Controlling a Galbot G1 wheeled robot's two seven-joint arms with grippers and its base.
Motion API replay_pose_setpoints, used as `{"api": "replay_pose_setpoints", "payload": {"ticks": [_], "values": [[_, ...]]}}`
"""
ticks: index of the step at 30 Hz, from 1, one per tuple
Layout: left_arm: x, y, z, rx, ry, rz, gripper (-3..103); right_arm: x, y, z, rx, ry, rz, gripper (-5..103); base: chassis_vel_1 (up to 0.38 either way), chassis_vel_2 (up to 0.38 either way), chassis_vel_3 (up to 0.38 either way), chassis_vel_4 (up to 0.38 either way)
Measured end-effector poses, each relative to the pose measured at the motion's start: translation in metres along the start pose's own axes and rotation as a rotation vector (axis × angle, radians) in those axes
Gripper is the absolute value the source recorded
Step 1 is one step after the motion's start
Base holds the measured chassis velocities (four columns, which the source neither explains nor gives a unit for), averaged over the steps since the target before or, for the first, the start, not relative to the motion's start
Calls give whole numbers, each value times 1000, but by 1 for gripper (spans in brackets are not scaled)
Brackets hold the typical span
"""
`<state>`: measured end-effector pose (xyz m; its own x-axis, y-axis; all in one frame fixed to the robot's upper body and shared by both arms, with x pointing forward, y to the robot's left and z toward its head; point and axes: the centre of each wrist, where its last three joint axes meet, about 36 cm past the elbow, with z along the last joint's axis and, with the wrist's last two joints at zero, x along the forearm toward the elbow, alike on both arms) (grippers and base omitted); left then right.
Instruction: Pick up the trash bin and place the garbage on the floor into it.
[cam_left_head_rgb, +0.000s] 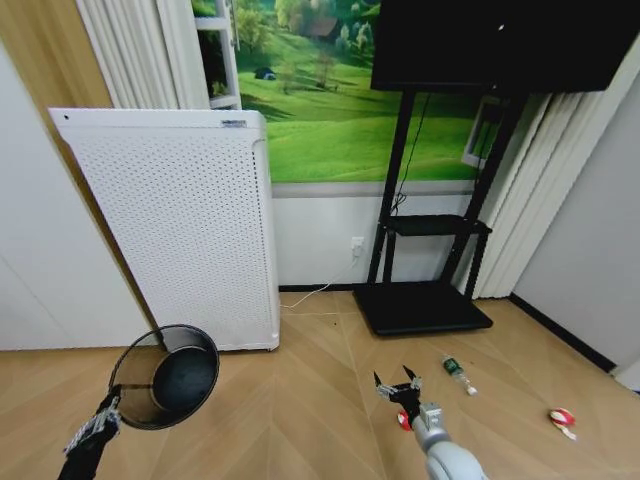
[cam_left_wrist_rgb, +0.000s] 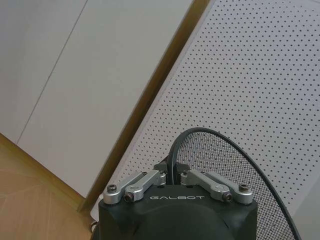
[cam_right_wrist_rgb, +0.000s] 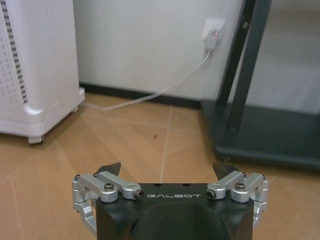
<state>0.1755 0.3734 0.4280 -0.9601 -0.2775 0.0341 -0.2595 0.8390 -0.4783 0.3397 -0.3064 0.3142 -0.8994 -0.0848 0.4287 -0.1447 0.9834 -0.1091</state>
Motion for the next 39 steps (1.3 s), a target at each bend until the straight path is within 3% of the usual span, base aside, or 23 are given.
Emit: {"api": "replay_pose_setpoints", "payload": {"ticks": [5, 12, 21, 30, 33, 39], "values": [[0, -1, 0, -1, -6, 2, 7, -8, -19, 0, -20, 40, 40, 100, -60, 0, 72, 21], [-1, -4, 4, -3, -11, 2, 7, -7, -27, 22, -12, 75, 64, 100, -51, -45, 21, 15], [-3, -8, 2, 3, -17, 12, 7, -16, -21, 62, 1, 161, 73, 100, 19, 7, -8, 1], [-2, -13, 0, 4, -26, 24, 7, -66, -4, 79, 17, 246, 140, 100, 0, 0, 0, 0], [-2, -13, 0, 5, -29, 26, 7, -87, -19, 86, 35, 278, 220, 100, 0, 0, 0, 0], [-3, -13, -1, 7, -34, 28, 7, -80, -50, 95, 30, 323, 285, 100, 0, 0, 0, 0]]}}
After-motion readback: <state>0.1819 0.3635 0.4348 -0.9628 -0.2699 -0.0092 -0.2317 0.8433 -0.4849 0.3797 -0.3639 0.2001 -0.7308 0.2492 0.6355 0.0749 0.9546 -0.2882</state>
